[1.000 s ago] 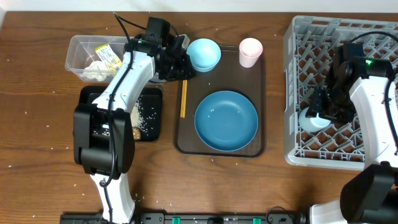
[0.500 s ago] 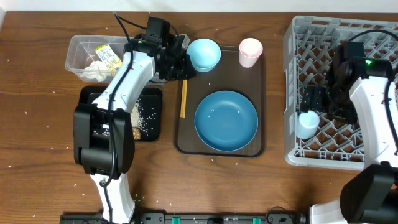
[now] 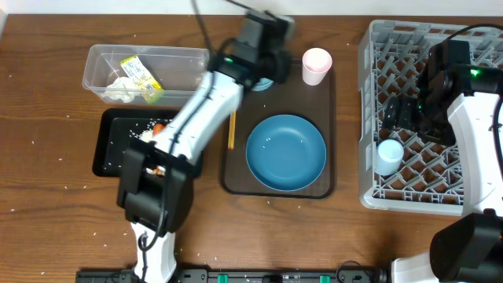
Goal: Sort waste into correct bins and load items into the dishwasher rack
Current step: 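Reach the left gripper to the pink cup on the brown tray, then grasp the pink cup with the left gripper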
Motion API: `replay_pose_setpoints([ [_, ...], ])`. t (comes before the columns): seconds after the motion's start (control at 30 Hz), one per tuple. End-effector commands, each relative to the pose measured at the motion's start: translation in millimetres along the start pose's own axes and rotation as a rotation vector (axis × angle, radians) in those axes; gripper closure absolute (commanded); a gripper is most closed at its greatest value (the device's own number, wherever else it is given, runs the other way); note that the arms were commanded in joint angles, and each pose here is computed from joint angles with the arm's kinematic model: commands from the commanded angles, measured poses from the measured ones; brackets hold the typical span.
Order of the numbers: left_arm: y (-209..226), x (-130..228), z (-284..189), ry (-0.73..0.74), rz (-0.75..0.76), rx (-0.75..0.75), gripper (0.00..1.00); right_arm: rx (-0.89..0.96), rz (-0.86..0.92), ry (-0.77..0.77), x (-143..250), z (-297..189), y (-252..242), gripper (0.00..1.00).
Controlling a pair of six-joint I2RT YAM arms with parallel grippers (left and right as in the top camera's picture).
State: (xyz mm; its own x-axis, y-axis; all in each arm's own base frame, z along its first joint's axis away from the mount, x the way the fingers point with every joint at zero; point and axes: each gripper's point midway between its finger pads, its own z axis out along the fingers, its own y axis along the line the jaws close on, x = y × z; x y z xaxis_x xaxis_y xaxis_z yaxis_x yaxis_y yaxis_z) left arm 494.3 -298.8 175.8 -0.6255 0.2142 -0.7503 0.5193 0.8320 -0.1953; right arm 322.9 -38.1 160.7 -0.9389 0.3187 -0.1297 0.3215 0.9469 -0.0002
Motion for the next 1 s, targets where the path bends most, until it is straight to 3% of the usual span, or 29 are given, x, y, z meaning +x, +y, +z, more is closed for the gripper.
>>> replay_pose_setpoints([
  [0.0,5.9,-4.4,15.5,-0.034,0.045,-0.090,0.77,-0.012,-0.004,-0.029,-3.4,-9.1,3.1,0.03],
  [0.2,1.1,9.5,52.0,-0.047,-0.057,-0.067,0.71,-0.014,-0.018,-0.029,-2.4,-9.2,7.6,0.02],
  [0.5,-22.9,9.0,77.3,-0.108,-0.089,-0.014,0.37,-0.015,-0.029,-0.032,-2.7,-9.3,9.5,0.02],
  [0.97,-19.1,41.8,109.2,-0.057,-0.139,-0.026,0.37,-0.014,-0.039,-0.030,-2.2,-9.3,9.3,0.02],
])
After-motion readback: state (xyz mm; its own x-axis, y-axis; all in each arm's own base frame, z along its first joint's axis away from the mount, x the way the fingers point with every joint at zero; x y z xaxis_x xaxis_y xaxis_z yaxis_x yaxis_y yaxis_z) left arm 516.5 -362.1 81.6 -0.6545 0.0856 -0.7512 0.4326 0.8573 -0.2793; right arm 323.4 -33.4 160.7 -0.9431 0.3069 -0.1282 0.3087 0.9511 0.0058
